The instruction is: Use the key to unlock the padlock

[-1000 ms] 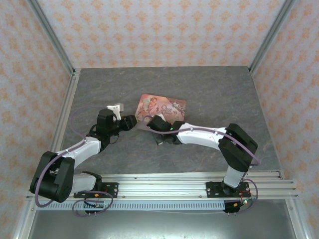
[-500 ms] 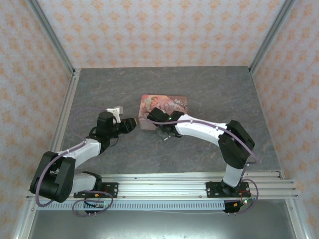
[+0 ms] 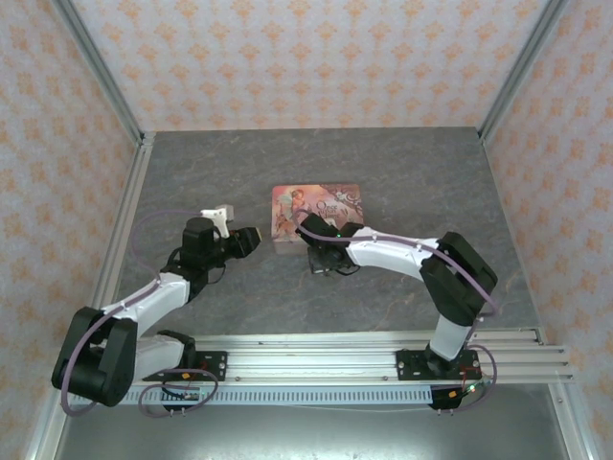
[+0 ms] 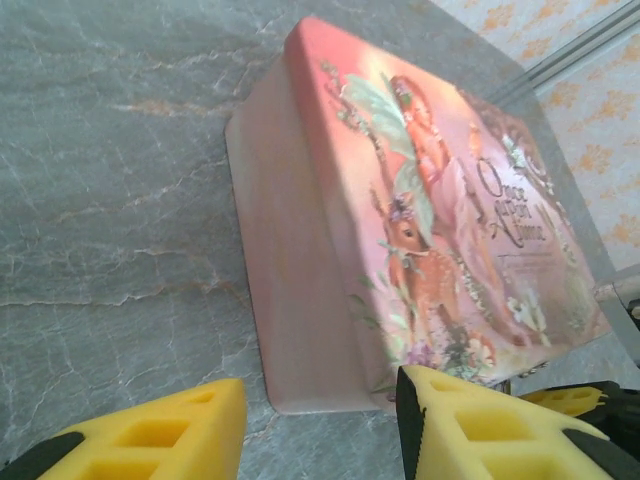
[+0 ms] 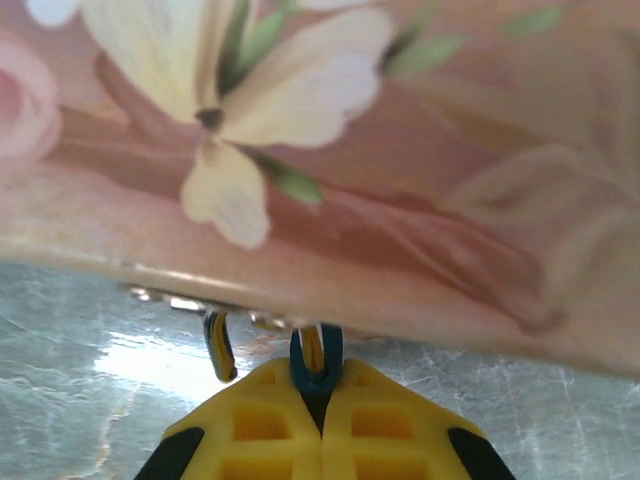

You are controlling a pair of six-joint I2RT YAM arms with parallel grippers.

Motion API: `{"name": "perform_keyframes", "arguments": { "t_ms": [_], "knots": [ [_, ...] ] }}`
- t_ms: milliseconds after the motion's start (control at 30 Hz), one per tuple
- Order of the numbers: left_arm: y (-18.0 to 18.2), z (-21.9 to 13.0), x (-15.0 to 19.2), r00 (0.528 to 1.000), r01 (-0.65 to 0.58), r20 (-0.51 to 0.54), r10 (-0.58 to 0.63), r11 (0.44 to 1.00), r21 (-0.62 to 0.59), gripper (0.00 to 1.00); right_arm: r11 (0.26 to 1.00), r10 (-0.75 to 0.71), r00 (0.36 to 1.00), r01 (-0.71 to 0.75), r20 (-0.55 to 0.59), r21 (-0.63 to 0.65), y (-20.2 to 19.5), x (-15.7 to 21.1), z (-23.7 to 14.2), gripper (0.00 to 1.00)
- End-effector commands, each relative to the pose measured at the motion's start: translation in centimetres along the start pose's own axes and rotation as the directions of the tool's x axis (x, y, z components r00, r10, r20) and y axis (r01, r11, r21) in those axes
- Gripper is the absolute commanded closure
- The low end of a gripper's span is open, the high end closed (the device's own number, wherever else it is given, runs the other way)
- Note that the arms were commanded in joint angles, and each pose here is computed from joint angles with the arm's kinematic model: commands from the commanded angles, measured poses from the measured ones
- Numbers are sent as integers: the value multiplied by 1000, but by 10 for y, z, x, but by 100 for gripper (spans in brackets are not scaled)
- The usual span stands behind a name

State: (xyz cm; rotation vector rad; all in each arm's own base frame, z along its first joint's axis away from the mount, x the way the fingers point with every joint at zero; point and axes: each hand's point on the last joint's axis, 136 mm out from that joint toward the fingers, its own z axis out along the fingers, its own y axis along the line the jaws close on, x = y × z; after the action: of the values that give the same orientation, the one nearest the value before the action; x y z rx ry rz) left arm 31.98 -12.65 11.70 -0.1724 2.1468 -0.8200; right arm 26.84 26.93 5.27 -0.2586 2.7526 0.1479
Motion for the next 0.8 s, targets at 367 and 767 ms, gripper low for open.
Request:
{"name": "perform_keyframes", "arguments": {
  "t_ms": [367,767],
  "knots": [
    [-6,-19,-8,1000,-6,30,7,1000,-26,55,927,375,918,-372,127,-46,-31,-28,-20,100],
    [-10,-26,-5,1000,-11,28,11,1000,-13,55,782,590,786,-613,186,110,-54,-27,-12,100]
  ]
}}
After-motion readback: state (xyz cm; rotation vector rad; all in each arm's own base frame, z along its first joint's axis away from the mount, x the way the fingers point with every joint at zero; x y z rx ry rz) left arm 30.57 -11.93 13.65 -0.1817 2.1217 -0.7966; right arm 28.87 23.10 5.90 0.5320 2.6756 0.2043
